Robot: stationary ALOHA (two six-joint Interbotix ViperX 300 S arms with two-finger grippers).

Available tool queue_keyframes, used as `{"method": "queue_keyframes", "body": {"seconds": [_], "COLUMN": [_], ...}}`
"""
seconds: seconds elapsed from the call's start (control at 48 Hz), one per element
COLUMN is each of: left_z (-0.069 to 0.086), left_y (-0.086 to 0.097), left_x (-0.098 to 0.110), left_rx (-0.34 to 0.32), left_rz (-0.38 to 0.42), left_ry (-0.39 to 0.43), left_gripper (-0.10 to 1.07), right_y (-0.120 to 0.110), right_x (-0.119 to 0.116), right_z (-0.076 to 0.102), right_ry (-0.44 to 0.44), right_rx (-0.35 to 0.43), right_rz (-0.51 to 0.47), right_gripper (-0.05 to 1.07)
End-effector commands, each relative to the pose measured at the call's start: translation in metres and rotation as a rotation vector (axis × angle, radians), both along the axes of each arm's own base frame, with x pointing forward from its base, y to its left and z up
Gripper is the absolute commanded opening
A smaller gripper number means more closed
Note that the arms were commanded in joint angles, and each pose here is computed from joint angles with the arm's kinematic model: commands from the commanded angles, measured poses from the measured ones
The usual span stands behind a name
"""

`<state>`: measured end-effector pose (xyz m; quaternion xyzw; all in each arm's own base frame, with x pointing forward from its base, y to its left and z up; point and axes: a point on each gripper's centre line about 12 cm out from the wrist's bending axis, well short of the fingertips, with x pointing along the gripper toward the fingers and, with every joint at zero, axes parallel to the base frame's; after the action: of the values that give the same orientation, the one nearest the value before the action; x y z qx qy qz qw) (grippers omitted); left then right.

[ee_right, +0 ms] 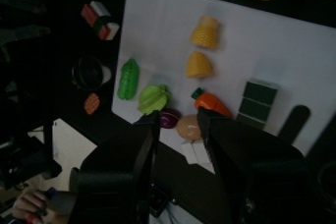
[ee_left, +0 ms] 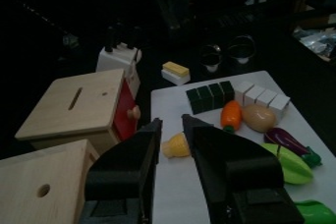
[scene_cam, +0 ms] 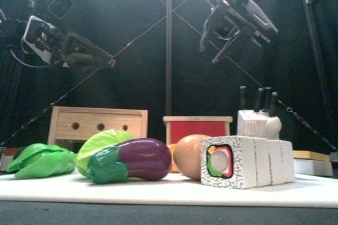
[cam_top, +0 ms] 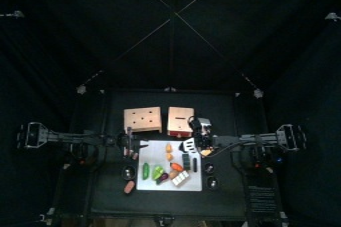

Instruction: Grab drawer handle

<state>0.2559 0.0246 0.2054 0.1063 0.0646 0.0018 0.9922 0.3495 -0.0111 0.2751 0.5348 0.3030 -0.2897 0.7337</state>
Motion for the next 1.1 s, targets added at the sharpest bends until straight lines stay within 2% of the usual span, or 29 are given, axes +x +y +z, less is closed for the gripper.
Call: {"method": "queue_keyframes", "body": {"seconds": [0.0,0.229,0.396,0.562,0.688,0.854,0.958,1.083], "left_z": [0.011,0.014,0.014,0.024,0.036,0.063,0.075,0.08], "left_y": [0.001,0.001,0.002,0.004,0.013,0.03,0.049,0.075], "left_x": [0.006,0.007,0.007,0.013,0.02,0.031,0.038,0.046], "left_rx": [0.005,0.006,0.006,-0.018,-0.081,-0.209,-0.28,-0.347], "left_rz": [-0.002,-0.002,0.002,0.016,0.08,0.197,0.284,0.387], "left_ry": [-0.041,-0.048,-0.05,-0.084,-0.118,-0.209,-0.236,-0.248], "left_gripper": [0.68,0.63,0.51,0.45,0.45,0.45,0.48,0.54], "right_y": [0.005,0.008,0.004,-0.001,-0.001,-0.002,-0.003,-0.006], "right_x": [0.007,0.006,0.009,0.013,0.015,0.024,0.03,0.034], "right_z": [0.0,-0.03,-0.045,-0.062,-0.079,-0.097,-0.101,-0.097], "right_ry": [-0.084,-0.005,0.043,0.099,0.151,0.219,0.256,0.279], "right_rx": [-0.031,-0.148,-0.256,-0.296,-0.303,-0.301,-0.311,-0.332], "right_rz": [0.044,0.117,0.166,0.178,0.187,0.181,0.171,0.16], "right_gripper": [0.74,0.74,0.74,0.74,0.74,0.74,0.74,0.74]}}
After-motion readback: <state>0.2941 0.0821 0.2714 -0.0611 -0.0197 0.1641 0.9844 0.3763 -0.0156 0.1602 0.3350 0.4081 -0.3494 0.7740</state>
